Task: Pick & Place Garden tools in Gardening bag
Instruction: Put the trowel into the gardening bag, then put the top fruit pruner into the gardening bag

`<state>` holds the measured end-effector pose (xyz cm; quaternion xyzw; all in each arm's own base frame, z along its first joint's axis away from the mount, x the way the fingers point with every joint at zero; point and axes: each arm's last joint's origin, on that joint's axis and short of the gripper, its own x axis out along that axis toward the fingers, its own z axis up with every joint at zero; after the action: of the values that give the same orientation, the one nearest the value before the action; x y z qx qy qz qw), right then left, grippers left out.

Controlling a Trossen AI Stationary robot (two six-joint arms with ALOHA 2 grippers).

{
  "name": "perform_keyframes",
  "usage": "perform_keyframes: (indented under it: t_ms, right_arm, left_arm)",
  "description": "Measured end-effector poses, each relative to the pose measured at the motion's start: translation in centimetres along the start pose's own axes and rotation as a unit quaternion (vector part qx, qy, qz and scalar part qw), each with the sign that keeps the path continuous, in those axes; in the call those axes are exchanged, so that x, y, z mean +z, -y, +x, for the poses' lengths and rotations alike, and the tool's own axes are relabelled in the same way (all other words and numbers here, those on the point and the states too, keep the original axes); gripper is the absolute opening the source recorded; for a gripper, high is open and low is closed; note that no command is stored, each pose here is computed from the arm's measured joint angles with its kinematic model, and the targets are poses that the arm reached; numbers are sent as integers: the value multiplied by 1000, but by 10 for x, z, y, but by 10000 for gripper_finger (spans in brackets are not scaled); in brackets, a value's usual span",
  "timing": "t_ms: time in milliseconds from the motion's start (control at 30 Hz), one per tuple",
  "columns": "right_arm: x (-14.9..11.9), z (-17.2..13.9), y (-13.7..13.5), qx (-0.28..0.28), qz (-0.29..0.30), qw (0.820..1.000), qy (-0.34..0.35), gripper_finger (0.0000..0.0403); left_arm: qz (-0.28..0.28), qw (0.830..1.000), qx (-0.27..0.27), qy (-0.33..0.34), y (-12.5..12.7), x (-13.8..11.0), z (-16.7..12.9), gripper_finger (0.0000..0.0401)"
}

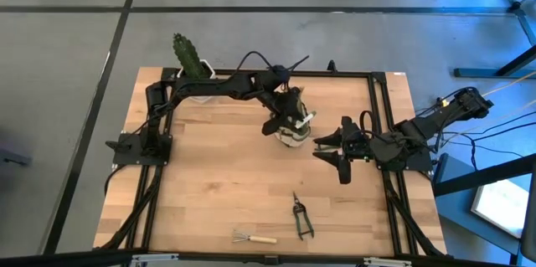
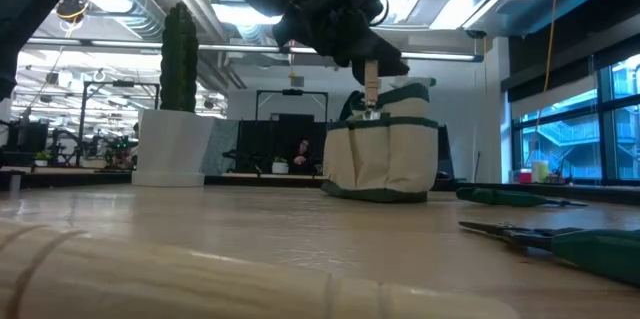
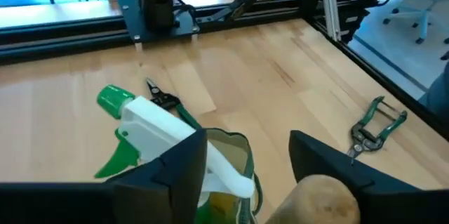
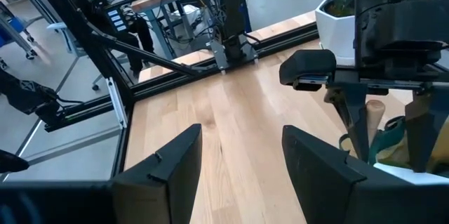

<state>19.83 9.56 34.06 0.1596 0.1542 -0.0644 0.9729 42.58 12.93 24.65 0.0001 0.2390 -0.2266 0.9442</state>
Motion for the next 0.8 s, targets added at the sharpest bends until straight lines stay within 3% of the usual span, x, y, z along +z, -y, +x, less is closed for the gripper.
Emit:
perform_keyframes:
  t_ms: [333,500,633,800]
  right_arm:
    - [0,0,0,0,17,1000,-1,201]
    - [0,0,0,1,34,999,1,201]
    - [0,0,0,0,66,998,0,201]
    - [-1,0,-2,25,146,989,-18,201]
  left_arm:
    - [49,996,22,70,13,39,-31,222]
    - [56,989,37,131,31,72,-64,225]
    - [31,981,41,188,49,98,-93,226]
    - [-43,972,17,232,73,118,-120,225]
